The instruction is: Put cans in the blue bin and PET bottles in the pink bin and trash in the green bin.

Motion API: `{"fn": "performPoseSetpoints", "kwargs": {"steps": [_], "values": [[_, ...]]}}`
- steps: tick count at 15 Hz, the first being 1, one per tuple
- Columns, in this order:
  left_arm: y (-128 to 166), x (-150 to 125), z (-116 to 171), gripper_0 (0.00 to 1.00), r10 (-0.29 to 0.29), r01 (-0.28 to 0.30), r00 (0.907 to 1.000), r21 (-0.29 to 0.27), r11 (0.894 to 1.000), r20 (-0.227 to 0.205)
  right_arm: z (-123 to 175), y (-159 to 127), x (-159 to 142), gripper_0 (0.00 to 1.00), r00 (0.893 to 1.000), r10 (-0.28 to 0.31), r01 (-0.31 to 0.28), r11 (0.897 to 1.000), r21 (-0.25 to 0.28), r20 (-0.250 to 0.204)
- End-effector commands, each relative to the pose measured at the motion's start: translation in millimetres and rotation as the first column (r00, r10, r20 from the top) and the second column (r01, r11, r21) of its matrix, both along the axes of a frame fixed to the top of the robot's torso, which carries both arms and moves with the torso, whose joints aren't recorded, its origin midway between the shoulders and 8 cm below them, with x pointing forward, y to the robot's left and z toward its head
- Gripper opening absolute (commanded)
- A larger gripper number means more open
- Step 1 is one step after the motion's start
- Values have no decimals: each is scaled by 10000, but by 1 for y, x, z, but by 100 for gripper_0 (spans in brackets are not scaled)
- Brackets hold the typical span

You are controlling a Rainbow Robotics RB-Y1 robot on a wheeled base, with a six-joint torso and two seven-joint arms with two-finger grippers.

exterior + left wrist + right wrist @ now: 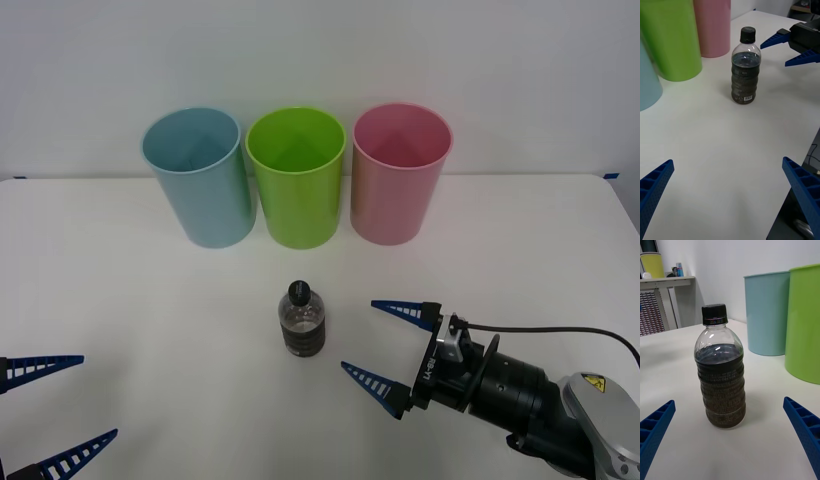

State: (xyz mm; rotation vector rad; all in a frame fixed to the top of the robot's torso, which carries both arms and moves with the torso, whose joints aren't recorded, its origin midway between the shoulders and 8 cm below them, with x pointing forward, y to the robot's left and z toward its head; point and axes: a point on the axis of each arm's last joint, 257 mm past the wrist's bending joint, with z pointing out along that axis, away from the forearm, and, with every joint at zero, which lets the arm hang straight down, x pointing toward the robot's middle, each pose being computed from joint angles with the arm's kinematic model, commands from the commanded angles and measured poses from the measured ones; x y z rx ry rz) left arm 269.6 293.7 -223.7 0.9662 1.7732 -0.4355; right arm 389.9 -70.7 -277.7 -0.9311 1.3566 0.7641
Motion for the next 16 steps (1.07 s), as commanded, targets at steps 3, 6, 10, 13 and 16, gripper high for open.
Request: {"fn": "performPoseSetpoints", "kwargs": {"steps": [3, 6, 10, 13, 16], "values": [[2, 2, 4, 100, 52, -53, 10000, -80, 10000, -42, 0, 0, 0, 100, 10000, 1, -1, 10000, 0, 0], [5, 0, 7, 100, 105, -107, 9999, -154, 9998, -123, 0, 0, 0, 100, 10000, 1, -1, 10000, 0, 0], [3, -2, 9, 100, 124, -134, 9996, -417, 9990, -244, 0, 0, 0, 100, 10000, 1, -1, 10000, 0, 0], [0, -4, 10, 100, 81, -103, 9994, -637, 9979, -349, 0, 0, 0, 100, 10000, 1, -1, 10000, 0, 0], [-4, -5, 10, 100, 36, -69, 9991, -769, 9970, -434, 0, 0, 0, 100, 10000, 1, -1, 10000, 0, 0]]}}
